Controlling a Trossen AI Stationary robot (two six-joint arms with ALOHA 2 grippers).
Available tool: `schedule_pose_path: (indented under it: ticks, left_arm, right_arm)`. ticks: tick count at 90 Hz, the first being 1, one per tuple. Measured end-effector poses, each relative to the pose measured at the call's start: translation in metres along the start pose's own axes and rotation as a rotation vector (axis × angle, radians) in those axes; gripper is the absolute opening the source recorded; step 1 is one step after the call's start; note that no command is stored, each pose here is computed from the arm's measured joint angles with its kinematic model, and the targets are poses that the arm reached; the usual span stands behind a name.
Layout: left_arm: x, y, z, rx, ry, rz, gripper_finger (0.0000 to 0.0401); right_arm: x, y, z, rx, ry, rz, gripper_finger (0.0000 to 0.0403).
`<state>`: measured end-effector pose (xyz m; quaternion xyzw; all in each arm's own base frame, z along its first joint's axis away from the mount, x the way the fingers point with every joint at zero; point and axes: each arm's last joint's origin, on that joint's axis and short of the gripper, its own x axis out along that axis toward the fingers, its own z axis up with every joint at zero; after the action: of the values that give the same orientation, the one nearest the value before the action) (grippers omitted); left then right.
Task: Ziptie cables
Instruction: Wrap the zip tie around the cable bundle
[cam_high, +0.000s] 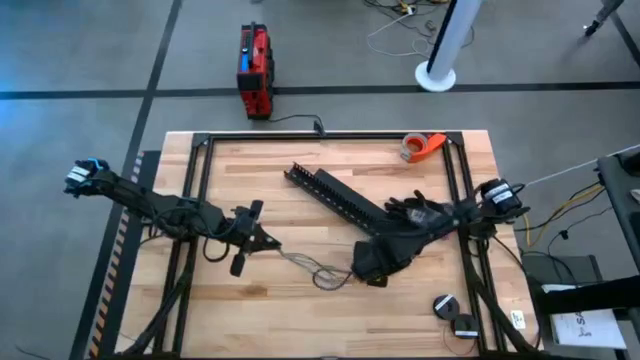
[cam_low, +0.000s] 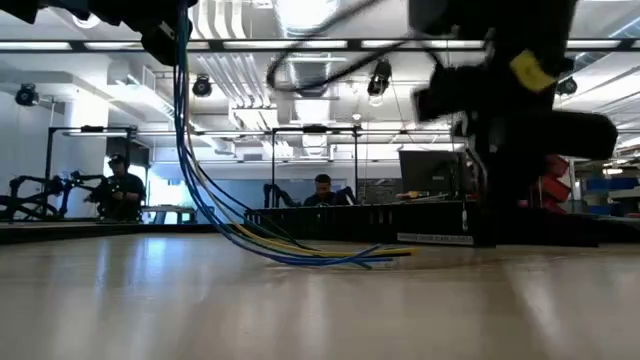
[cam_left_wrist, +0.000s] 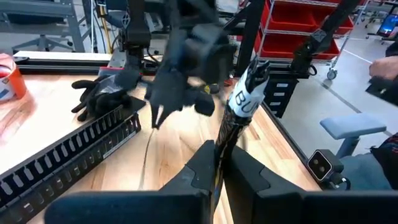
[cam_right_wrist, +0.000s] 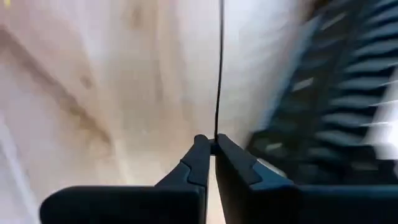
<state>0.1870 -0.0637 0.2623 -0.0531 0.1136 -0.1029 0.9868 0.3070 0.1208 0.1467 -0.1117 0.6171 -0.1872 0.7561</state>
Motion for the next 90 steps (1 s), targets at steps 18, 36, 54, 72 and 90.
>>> schedule_pose_path:
  ticks: [18, 36, 54, 72, 90]
  left_arm:
    - [0.0, 0.0, 0.001, -0.001, -0.012, -0.002, 0.0007]
    - [0.0, 0.0, 0.002, -0.002, -0.015, -0.002, 0.0007]
    - [0.0, 0.0, 0.001, -0.002, -0.013, -0.002, 0.0007]
    - [0.0, 0.0, 0.001, -0.001, -0.011, -0.001, 0.0007]
    - [0.0, 0.0, 0.001, -0.002, -0.013, -0.002, 0.0007]
  right_arm:
    - [-0.005, 0.023, 0.003, -0.228, -0.158, -0.251, 0.0001]
    - [0.03, 0.04, 0.017, -0.484, -0.096, -0.412, 0.0001]
    - [0.061, 0.054, 0.042, -0.822, -0.012, -0.606, 0.0]
    - [0.072, 0.058, 0.066, -0.998, 0.06, -0.595, 0.0]
    - [0.064, 0.054, 0.079, -1.013, 0.032, -0.546, 0.0014]
